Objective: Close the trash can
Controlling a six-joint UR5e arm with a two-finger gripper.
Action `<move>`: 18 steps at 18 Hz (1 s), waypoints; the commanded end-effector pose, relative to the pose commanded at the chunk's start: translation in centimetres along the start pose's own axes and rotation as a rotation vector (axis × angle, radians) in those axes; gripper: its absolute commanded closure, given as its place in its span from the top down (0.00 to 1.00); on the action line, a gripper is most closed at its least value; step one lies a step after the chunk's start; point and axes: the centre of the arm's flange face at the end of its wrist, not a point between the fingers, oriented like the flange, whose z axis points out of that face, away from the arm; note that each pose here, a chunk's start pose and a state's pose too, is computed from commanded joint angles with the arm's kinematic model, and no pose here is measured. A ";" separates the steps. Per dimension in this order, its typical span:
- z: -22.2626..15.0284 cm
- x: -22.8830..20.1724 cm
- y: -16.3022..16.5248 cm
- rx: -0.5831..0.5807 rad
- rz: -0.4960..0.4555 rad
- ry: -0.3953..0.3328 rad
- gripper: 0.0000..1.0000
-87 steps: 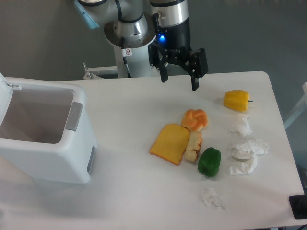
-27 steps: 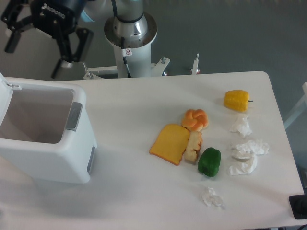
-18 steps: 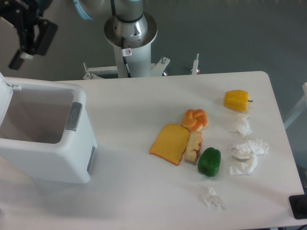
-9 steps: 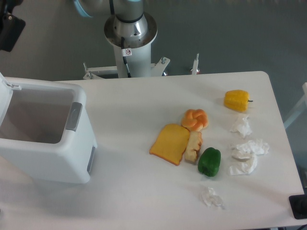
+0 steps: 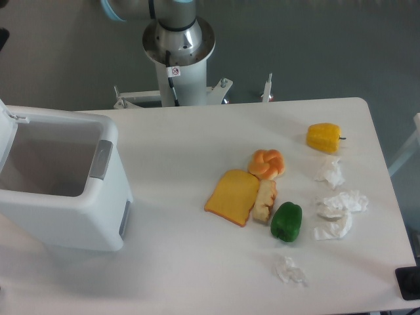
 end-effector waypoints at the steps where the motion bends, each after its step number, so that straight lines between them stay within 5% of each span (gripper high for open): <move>1: 0.0 0.2 0.0 0.000 0.001 0.002 1.00; 18: 3.9 5.5 0.6 -0.046 0.003 0.112 1.00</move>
